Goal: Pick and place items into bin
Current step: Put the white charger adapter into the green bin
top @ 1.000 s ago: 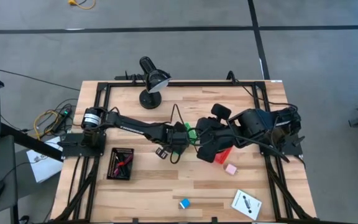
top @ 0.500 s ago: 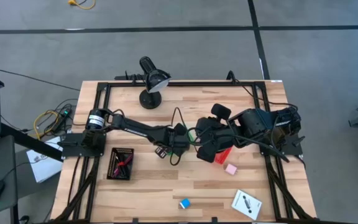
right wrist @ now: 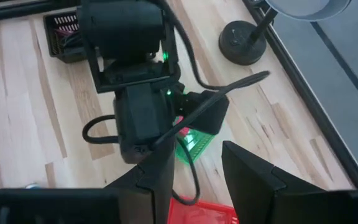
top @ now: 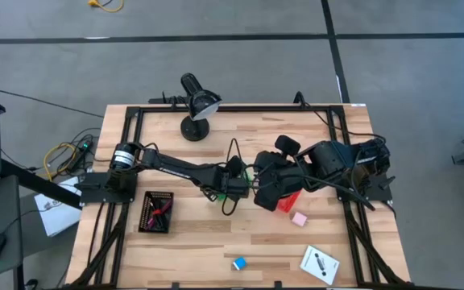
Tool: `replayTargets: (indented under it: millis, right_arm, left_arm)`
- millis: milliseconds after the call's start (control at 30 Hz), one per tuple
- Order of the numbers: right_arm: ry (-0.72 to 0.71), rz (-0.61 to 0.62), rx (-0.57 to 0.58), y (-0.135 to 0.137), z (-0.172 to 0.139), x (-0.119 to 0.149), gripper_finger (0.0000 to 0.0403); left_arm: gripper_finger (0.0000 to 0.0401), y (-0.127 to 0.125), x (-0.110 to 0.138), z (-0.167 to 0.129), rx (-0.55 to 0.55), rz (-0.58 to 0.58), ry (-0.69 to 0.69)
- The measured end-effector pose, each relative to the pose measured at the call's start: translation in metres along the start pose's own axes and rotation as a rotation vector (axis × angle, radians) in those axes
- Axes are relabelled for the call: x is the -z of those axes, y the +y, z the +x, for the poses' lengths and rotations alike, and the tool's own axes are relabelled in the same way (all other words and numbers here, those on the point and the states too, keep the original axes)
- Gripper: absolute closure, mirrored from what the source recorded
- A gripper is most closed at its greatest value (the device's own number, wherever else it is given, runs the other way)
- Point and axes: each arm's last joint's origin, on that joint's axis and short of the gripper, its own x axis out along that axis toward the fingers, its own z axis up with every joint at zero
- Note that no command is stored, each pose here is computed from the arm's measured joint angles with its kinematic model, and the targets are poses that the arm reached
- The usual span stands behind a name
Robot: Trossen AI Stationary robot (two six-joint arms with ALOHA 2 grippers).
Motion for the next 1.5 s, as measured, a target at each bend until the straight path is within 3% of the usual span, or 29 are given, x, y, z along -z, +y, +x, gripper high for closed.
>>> replayTargets:
  millis: [233, 367, 500, 600, 767, 933, 1133, 1300, 1400, 1500]
  right_arm:
    - [0.035, -0.014, -0.032, 0.008, 0.006, 0.001, 0.0274]
    - [0.084, -0.027, -0.060, 0.007, 0.017, -0.002, 0.0274]
    - [0.218, -0.007, -0.208, 0.005, 0.034, -0.006, 0.0277]
    - [0.237, -0.007, -0.279, 0.006, 0.026, -0.004, 0.0280]
    - [0.210, -0.029, -0.281, 0.015, 0.013, 0.003, 0.0280]
    - [0.070, -0.026, -0.221, 0.019, -0.026, 0.017, 0.0280]
    - [-0.017, 0.051, -0.141, 0.012, -0.053, 0.044, 0.0280]
    - [0.018, 0.117, -0.045, -0.003, -0.049, 0.088, 0.0280]
    - [0.069, 0.204, 0.040, -0.007, -0.029, 0.123, 0.0280]
    - [0.190, 0.318, 0.052, 0.001, 0.000, 0.159, 0.0280]
  left_arm:
    - [0.0218, 0.001, 0.000, -0.005, 0.047, -0.093, -0.020]
    - [0.0218, 0.000, 0.009, -0.014, 0.036, -0.116, 0.117]
    - [0.0218, 0.004, 0.029, -0.039, 0.179, -0.277, 0.298]
    - [0.0218, 0.012, 0.047, -0.064, 0.301, -0.442, 0.354]
    - [0.0218, 0.020, 0.076, -0.118, 0.262, -0.590, 0.201]
    - [0.0218, 0.017, 0.114, -0.180, 0.087, -0.791, 0.059]
    - [0.0218, -0.016, 0.152, -0.241, 0.024, -0.945, -0.156]
    - [0.0218, -0.057, 0.172, -0.254, -0.060, -1.047, -0.285]
    - [0.0218, -0.083, 0.169, -0.247, -0.047, -1.080, -0.383]
    - [0.0218, -0.109, 0.159, -0.235, -0.006, -1.035, -0.455]
